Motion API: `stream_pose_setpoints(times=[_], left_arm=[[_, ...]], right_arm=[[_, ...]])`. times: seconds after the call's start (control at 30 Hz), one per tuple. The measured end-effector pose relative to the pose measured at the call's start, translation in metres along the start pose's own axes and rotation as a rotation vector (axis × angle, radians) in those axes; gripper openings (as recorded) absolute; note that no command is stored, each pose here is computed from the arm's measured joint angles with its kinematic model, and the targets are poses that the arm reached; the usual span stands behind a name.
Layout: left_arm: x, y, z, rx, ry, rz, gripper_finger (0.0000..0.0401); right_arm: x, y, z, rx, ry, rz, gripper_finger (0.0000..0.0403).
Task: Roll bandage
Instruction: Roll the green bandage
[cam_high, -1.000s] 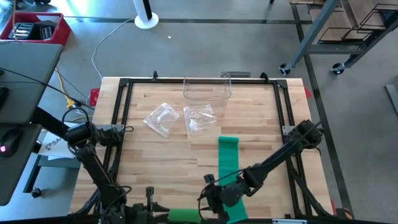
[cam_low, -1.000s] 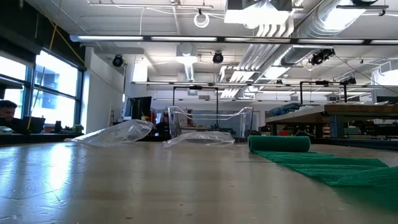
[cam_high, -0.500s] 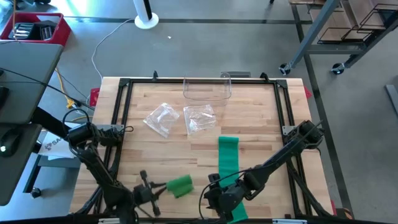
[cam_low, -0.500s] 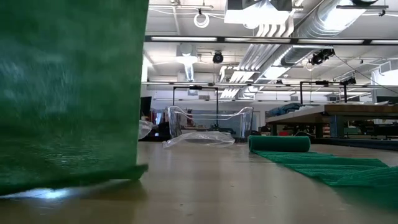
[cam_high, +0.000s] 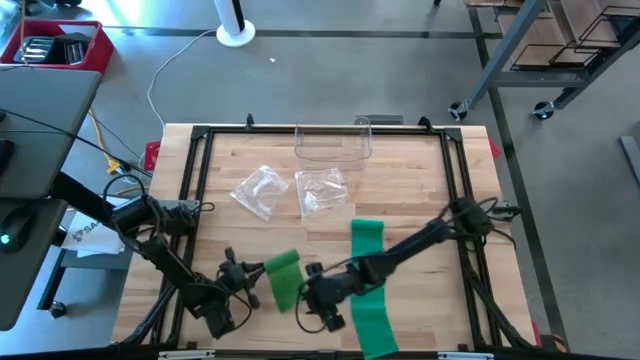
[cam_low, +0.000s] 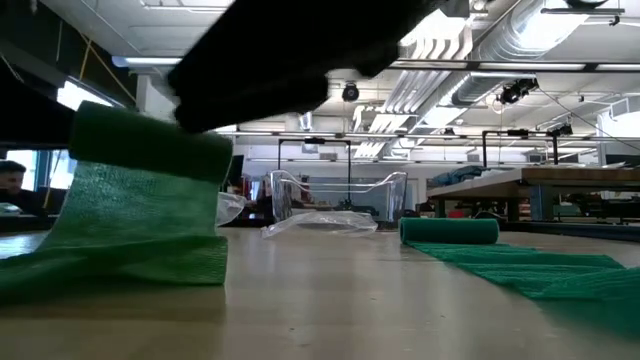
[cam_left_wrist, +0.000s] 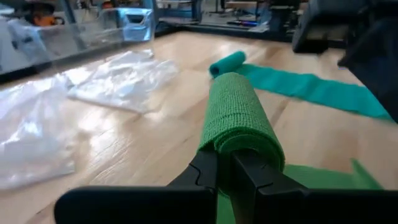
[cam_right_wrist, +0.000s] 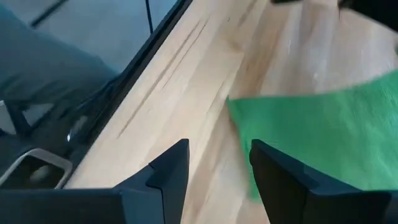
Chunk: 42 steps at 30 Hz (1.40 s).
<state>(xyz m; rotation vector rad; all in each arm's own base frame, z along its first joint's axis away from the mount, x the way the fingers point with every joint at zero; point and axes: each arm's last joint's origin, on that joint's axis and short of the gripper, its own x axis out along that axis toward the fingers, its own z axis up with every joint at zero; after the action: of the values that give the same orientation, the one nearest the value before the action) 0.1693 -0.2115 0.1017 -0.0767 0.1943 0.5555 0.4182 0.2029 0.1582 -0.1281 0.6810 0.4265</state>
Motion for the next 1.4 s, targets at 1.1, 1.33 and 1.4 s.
stream_pose_setpoints(times=[1.1, 1.33, 1.4], left_arm=[[0.006, 0.006, -0.003, -0.039, 0.025, 0.021, 0.001], [-0.002, -0.007, 0.003, -0.021, 0.027, -0.015, 0.001], [-0.005, -0.015, 0.006, -0.011, 0.04, -0.037, 0.001]], right_arm=[[0.012, 0.053, 0.047, -0.139, 0.171, -0.041, 0.0001], [-0.019, 0.086, 0.087, -0.209, 0.109, -0.141, 0.0001], [-0.03, 0.091, 0.096, -0.229, 0.11, -0.181, 0.0001]])
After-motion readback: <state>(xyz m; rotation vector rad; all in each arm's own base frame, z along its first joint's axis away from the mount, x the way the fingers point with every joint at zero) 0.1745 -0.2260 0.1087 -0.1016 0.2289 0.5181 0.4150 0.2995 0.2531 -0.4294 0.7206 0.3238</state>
